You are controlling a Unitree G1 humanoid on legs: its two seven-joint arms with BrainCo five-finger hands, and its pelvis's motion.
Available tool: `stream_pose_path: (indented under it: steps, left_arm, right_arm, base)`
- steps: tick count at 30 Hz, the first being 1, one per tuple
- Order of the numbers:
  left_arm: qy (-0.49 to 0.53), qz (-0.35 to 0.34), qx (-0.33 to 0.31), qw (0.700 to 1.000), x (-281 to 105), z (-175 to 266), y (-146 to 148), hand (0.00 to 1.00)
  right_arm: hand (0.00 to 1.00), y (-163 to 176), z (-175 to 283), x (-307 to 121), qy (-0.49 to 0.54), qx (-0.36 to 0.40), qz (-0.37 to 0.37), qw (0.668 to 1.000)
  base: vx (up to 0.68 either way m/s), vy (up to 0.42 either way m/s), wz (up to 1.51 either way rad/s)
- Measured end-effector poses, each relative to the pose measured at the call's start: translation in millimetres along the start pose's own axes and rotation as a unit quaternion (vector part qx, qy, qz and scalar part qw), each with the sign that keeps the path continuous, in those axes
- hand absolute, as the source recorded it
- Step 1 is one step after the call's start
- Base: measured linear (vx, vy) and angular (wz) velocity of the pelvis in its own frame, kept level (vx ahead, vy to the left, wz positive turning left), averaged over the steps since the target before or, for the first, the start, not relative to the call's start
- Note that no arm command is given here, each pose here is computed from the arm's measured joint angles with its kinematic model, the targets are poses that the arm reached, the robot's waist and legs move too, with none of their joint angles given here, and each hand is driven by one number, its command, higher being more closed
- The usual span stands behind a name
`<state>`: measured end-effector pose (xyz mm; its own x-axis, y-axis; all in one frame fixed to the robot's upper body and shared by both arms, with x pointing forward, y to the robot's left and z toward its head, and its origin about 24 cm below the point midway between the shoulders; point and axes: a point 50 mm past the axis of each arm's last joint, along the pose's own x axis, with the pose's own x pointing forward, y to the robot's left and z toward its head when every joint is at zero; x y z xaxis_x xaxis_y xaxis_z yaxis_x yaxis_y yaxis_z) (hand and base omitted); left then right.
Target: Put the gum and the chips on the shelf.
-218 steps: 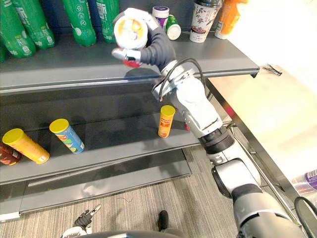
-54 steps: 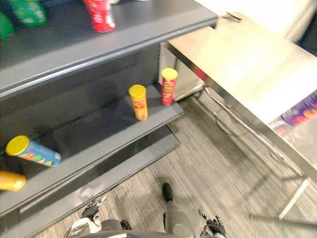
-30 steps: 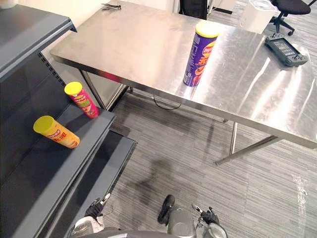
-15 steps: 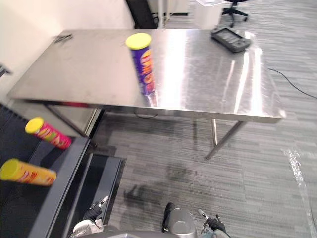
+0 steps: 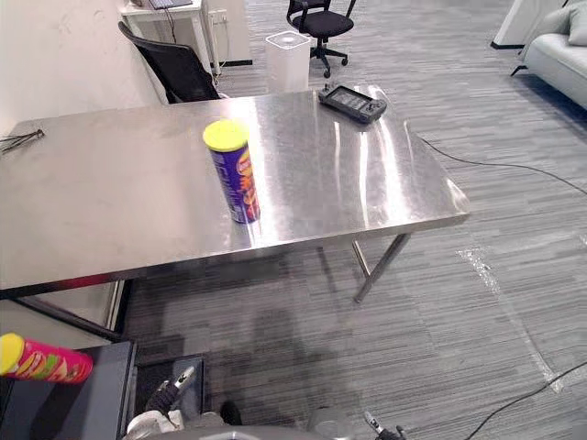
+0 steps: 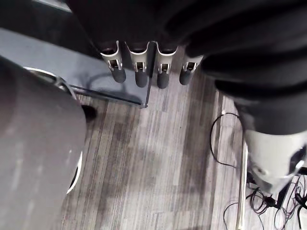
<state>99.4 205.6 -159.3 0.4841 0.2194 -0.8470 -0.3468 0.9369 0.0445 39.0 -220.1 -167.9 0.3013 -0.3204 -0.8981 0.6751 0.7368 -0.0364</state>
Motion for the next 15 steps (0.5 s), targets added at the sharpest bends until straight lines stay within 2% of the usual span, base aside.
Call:
stream_pose_path:
  steps: [4,10,12,15]
  left_arm:
    - [0.009,-0.001,0.005,1.0,-1.3,-5.6,0.4,0.0]
    - [0.015,-0.006,0.021,1.0,-3.1,-11.3,0.4,0.0]
    - [0.017,-0.006,0.021,1.0,-3.7,-13.2,1.2,0.0]
    - [0.017,-0.001,0.014,1.0,-4.0,-13.5,4.7,0.0]
  right_arm:
    - [0.0,-3.0,0.9,0.2,-0.002,0.021,-0.006,1.0]
    - [0.0,-17.4,0.4,-0.5,-0.002,0.065,-0.036,0.997]
    - [0.0,-26.8,3.7,-0.2,-0.007,0.093,-0.056,0.994]
    - [0.0,-54.9,14.9,-1.1,-0.029,0.18,-0.112,0.977]
  base:
    - [0.08,0.163,-0.21]
    - [0.03,-0.001,-0.08]
    - [0.0,-0.019,0.05]
    - [0.01,0.007,0.05]
